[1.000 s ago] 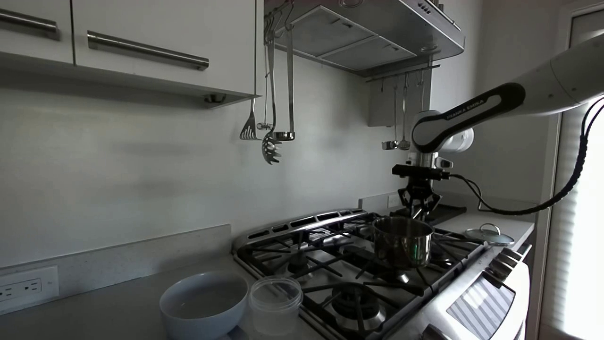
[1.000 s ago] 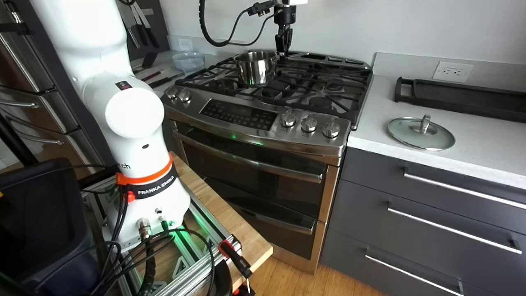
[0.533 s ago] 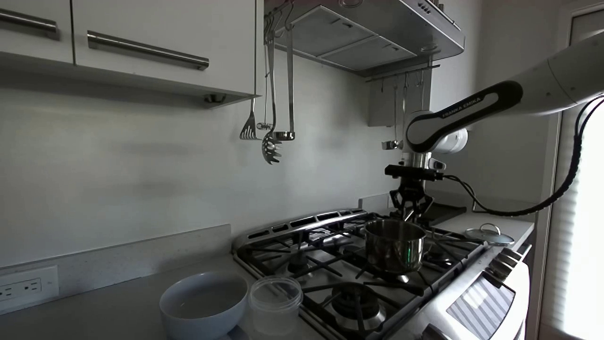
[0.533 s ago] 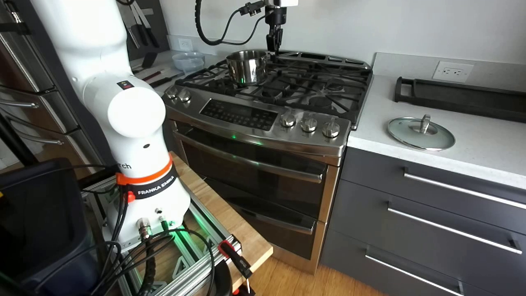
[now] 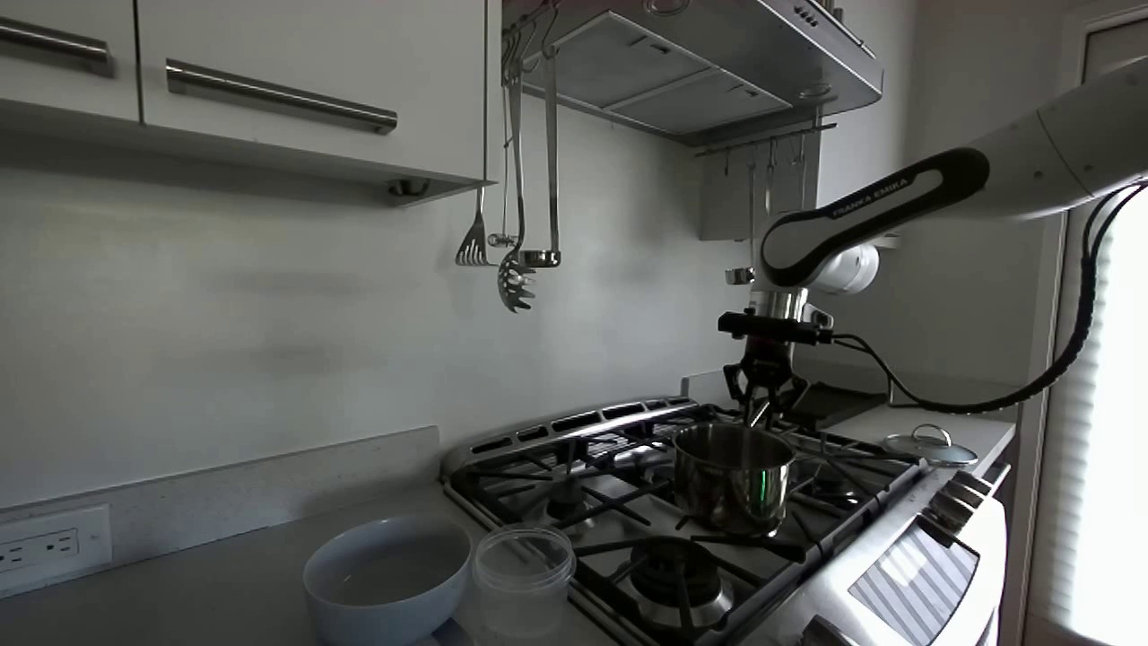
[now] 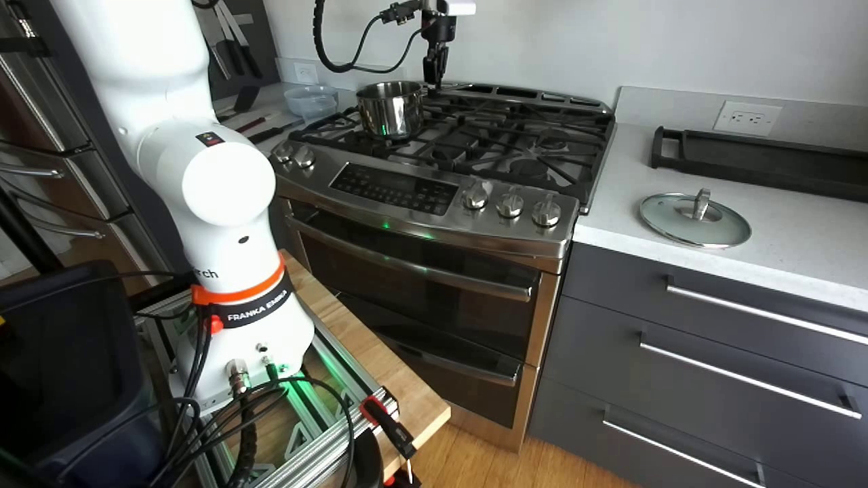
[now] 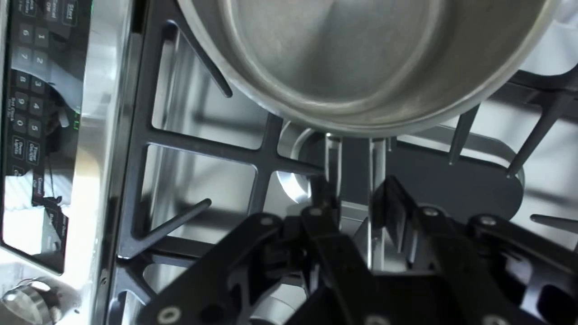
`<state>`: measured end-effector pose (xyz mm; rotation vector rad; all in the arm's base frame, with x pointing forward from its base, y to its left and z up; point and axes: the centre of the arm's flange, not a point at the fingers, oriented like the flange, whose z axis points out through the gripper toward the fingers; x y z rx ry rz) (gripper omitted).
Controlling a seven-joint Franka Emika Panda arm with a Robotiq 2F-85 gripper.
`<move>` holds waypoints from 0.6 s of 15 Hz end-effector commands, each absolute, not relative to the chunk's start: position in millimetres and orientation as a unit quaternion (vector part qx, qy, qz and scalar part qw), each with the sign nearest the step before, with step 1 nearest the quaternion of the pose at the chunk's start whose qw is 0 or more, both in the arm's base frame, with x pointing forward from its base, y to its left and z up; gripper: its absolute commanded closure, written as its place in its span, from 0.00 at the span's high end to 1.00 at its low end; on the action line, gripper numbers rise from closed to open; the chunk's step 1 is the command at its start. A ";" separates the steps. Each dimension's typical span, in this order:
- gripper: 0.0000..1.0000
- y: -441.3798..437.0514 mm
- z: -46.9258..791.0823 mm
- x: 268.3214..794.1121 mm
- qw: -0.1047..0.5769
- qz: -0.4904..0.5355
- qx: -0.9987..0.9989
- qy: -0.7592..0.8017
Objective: Slide the silver pot to the left side of the job of the stove
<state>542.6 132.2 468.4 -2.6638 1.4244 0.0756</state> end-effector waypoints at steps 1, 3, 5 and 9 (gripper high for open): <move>0.08 139.4 469.2 534.9 0.067 0.041 -0.886 0.458; 0.08 142.6 469.8 534.2 0.062 0.038 -0.887 0.455; 0.08 146.5 471.8 533.8 0.068 0.038 -0.890 0.450; 0.08 130.5 463.1 535.1 0.060 0.046 -0.885 0.459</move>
